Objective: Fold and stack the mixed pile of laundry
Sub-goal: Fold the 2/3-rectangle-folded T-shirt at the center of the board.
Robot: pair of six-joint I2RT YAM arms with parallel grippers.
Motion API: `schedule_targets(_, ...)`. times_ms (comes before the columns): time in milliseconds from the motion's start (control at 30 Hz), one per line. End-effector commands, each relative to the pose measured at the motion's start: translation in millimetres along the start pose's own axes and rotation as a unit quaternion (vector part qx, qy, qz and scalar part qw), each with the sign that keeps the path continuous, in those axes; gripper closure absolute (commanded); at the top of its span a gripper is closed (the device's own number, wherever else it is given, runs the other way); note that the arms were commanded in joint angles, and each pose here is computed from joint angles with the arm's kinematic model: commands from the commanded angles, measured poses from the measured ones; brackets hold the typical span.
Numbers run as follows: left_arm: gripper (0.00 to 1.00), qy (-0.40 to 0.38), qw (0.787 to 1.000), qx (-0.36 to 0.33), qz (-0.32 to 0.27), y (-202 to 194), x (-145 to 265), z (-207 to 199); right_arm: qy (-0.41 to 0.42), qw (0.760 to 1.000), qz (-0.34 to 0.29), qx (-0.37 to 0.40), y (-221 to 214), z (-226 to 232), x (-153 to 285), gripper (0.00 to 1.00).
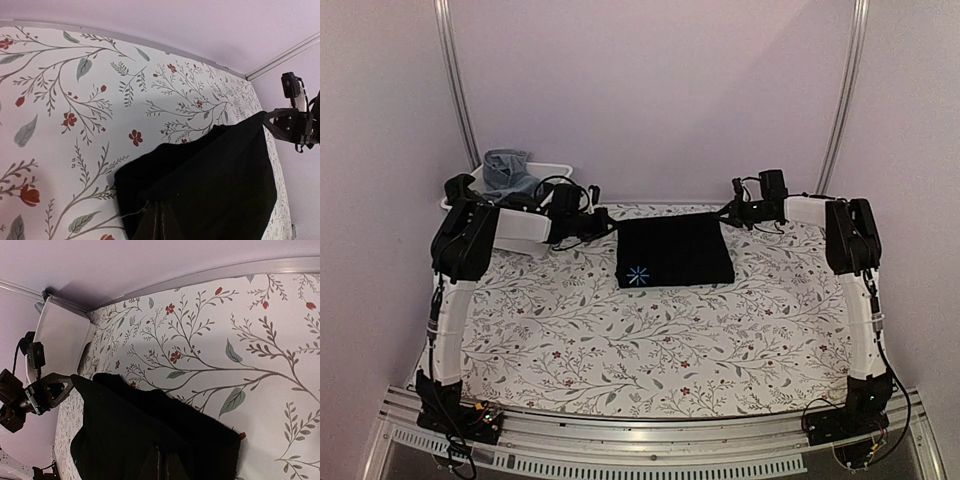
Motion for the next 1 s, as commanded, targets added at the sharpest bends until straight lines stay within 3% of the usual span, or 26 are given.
schedule_targets(0, 1.00, 0.003, 1.000, 0.007, -0.015, 20.1, -14.2, 15.8, 0.000, 1.000, -0.024, 0.004, 16.4, -12.0, -7.9, 1.00)
schedule_targets(200, 1.00, 0.016, 1.000, 0.026, -0.002, 12.6, -35.2, 37.0, -0.007, 1.000, -0.018, -0.024, 8.9, -38.9, -28.4, 0.93)
schedule_targets(333, 1.00, 0.021, 0.999, 0.035, -0.007, 16.3, -33.2, 42.4, -0.007, 0.999, -0.016, -0.031, 7.0, -46.7, -32.5, 0.69)
schedule_targets(367, 0.95, 0.020, 0.999, 0.036, -0.009, 19.1, -31.0, 41.0, -0.008, 0.999, -0.017, -0.032, 8.7, -46.2, -30.0, 0.64)
schedule_targets(433, 0.72, 0.016, 0.999, 0.037, -0.018, 28.1, -22.0, 37.5, -0.010, 0.999, -0.016, -0.033, 10.1, -43.5, -23.2, 0.58)
schedule_targets(467, 0.65, 0.011, 0.999, 0.028, -0.023, 33.9, -16.5, 31.7, -0.009, 0.999, -0.023, -0.027, 15.9, -35.4, -14.2, 0.58)
schedule_targets(567, 0.50, 0.008, 0.999, 0.004, -0.031, 47.7, 0.6, 13.3, -0.019, 0.999, -0.036, -0.016, 21.9, -20.3, 7.2, 0.51)
schedule_targets(633, 0.45, 0.004, 0.999, -0.005, -0.032, 49.5, 13.0, 2.6, -0.019, 0.999, -0.046, 0.001, 27.4, -0.4, 24.0, 0.48)
schedule_targets(733, 0.45, -0.002, 1.000, -0.019, -0.018, 35.2, 27.0, -12.6, -0.012, 0.999, -0.041, 0.010, 21.9, 17.4, 41.5, 0.47)
schedule_targets(967, 0.47, -0.043, 0.995, -0.077, 0.045, -30.2, 25.9, -60.5, 0.032, 0.999, 0.022, 0.001, -45.0, 39.6, 35.4, 0.48)
Point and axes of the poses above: each gripper's point midway between its finger pads, its own x axis back along the fingers, its own z axis along the line the jaws close on, y = z × x, the point moved 5 cm from there along x, back along the fingers
